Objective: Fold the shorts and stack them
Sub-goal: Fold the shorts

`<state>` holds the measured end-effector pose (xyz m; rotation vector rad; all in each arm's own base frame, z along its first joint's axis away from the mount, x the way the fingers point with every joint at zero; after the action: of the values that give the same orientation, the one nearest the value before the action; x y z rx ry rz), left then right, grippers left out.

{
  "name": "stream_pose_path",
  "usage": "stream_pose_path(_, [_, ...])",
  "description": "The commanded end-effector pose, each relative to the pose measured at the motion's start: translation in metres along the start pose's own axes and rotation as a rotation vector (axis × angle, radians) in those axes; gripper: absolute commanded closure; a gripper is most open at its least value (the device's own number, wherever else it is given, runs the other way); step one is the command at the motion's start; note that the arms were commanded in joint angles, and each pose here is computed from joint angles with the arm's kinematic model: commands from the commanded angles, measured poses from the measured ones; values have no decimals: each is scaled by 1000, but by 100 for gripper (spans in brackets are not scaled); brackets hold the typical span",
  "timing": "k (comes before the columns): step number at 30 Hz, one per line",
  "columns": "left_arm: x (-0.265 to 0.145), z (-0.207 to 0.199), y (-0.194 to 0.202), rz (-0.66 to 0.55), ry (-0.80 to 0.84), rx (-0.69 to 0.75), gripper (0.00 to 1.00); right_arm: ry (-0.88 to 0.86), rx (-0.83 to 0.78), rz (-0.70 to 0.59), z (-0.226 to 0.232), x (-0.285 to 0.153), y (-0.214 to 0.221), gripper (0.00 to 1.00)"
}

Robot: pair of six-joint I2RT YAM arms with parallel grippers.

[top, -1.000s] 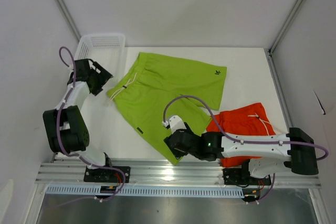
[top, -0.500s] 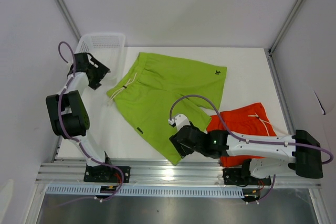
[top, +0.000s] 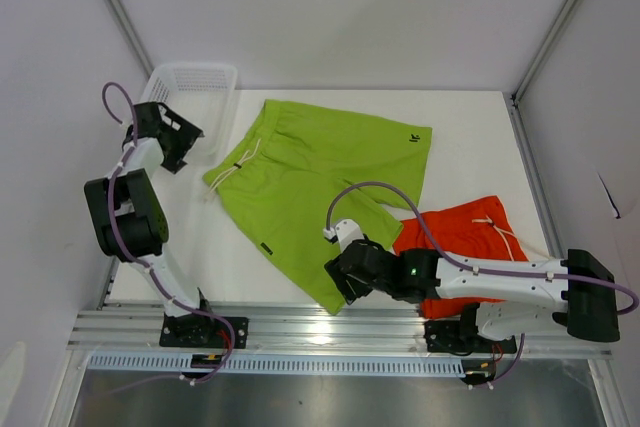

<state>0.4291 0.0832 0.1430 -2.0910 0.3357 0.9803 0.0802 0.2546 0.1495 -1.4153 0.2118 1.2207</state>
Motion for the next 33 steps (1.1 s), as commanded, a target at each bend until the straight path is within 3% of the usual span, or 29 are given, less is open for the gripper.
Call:
stream_pose_path(1, [-19, -23, -11, -81, 124, 10, 3, -50, 31, -34, 8, -2, -7, 31])
stream_pose_path(8, [-59, -22, 4, -151, 183, 12, 1, -62, 28, -25, 12, 0, -3, 31])
stream_pose_path(15, [-32, -14, 0, -72, 69, -22, 11, -99, 48, -50, 15, -12, -3, 31])
stream_pose_path(22, [-10, -3, 3, -12, -43, -189, 21, -106, 58, -59, 14, -20, -4, 32])
stream_pose_path(25, [-12, 3, 4, -19, -111, -277, 21, -106, 61, -59, 13, -19, -3, 32])
stream_pose_path(28, [-16, 13, 0, -79, -195, -375, 32, -107, 65, -52, 14, -17, -1, 32])
stream_pose_path(33, [-15, 21, -2, -113, -204, -481, 62, -112, 66, -46, 15, -17, 0, 32])
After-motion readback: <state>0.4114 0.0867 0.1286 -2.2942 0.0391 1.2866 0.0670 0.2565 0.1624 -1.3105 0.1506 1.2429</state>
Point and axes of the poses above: each gripper's point midway between its finger pads, its own x axis out along the fingers, its own z axis along the line the jaws close on, y = z × x, the point moved 6 cm from there along -x, back along the fingers, and after that the axes turned 14 degrees about x, right-handed, at the moved point
